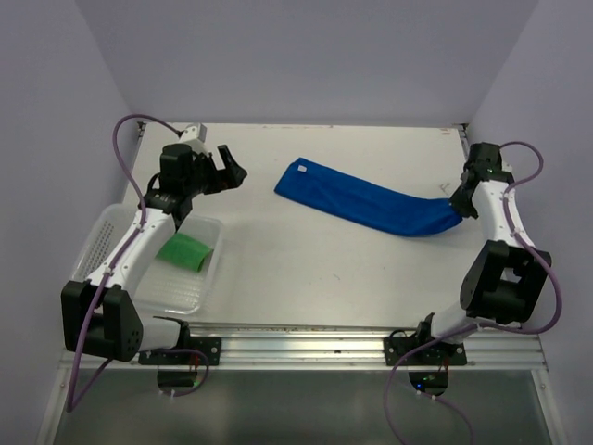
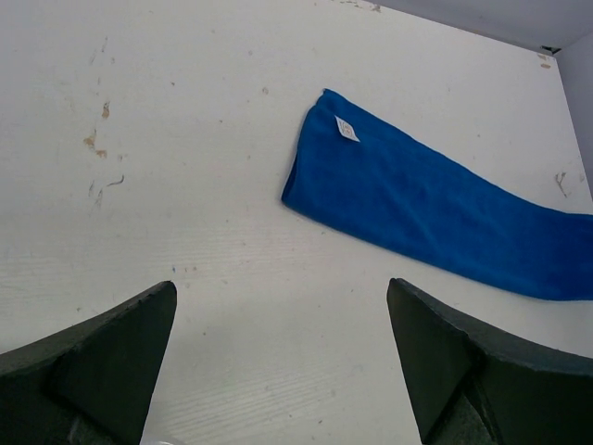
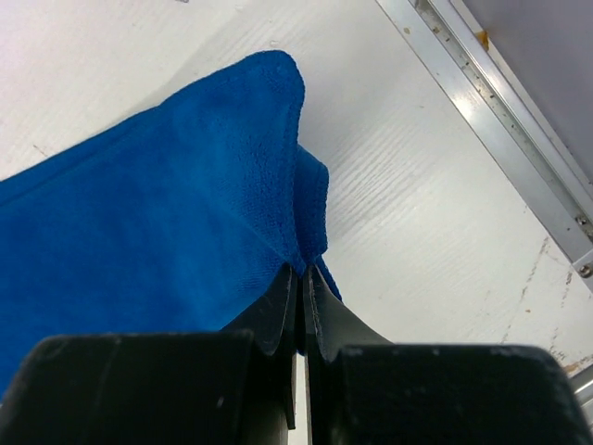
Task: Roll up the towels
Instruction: Fold the towel
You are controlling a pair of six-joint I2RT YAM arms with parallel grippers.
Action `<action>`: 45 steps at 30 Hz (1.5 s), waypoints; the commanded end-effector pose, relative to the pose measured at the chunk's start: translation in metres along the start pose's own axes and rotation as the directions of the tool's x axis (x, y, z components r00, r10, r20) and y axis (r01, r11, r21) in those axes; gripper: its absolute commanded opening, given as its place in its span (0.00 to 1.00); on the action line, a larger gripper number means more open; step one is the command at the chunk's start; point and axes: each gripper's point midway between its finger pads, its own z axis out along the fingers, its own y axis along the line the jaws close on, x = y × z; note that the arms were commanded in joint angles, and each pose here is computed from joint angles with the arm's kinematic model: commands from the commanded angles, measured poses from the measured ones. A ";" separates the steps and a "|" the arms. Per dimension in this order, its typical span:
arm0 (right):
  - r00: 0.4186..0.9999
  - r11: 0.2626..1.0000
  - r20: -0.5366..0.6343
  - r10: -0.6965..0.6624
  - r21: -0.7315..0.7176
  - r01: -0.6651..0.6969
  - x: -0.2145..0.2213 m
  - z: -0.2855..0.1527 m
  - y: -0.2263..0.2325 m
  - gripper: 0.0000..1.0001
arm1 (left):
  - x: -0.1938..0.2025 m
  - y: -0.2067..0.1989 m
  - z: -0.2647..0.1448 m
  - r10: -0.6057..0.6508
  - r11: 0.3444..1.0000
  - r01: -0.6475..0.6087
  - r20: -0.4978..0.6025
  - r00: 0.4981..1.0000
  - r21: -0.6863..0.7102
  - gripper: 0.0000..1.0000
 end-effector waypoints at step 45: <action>0.950 0.752 0.138 -0.279 -0.585 0.305 0.078 -0.112 0.408 0.00 | 0.004 -0.018 0.003 0.025 0.997 -0.024 -0.015 1.000 0.079 1.00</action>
